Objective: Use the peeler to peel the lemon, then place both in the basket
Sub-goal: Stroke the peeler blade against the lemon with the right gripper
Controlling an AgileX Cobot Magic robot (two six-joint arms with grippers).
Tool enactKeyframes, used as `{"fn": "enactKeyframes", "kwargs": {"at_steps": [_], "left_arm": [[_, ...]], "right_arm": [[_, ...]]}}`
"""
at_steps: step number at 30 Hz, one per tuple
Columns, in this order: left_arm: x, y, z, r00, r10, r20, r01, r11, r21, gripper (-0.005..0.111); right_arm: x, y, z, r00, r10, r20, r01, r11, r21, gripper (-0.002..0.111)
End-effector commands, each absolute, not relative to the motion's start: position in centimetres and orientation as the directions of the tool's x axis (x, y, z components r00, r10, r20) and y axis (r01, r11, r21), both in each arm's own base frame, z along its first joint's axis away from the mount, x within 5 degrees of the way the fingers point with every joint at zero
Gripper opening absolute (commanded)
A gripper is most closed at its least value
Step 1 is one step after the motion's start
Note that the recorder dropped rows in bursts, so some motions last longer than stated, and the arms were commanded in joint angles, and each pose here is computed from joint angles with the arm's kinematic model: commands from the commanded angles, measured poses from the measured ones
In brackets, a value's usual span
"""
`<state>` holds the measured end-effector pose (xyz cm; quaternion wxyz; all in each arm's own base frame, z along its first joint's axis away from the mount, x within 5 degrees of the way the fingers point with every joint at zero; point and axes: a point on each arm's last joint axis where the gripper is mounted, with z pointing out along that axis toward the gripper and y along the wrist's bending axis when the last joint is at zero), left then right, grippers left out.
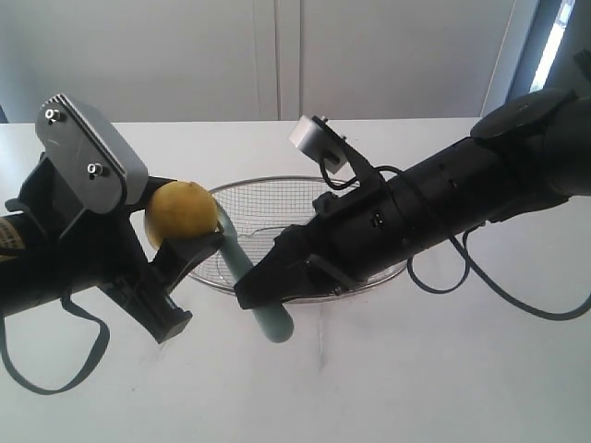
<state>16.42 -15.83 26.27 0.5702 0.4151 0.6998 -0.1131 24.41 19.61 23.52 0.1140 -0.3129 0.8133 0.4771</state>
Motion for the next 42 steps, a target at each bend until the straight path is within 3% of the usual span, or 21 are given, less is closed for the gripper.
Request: {"fn": "enactKeyframes", "kwargs": {"at_steps": [1, 23, 42], "left_arm": [[16.3, -15.8, 26.3, 0.0, 0.449, -0.894, 0.711, 0.629, 0.316, 0.0], [16.3, -15.8, 26.3, 0.0, 0.449, -0.894, 0.711, 0.629, 0.316, 0.0], [16.3, -15.8, 26.3, -0.001, 0.45, -0.893, 0.712, 0.628, 0.316, 0.0]], "right_arm": [[24.5, 19.7, 24.4, -0.751, -0.4, -0.525, -0.652, 0.329, 0.683, 0.0], [24.6, 19.7, 24.8, -0.737, -0.407, -0.539, -0.668, 0.325, 0.669, 0.0], [23.6, 19.1, 28.1, -0.671, -0.39, -0.631, -0.74, 0.299, 0.602, 0.0]]}}
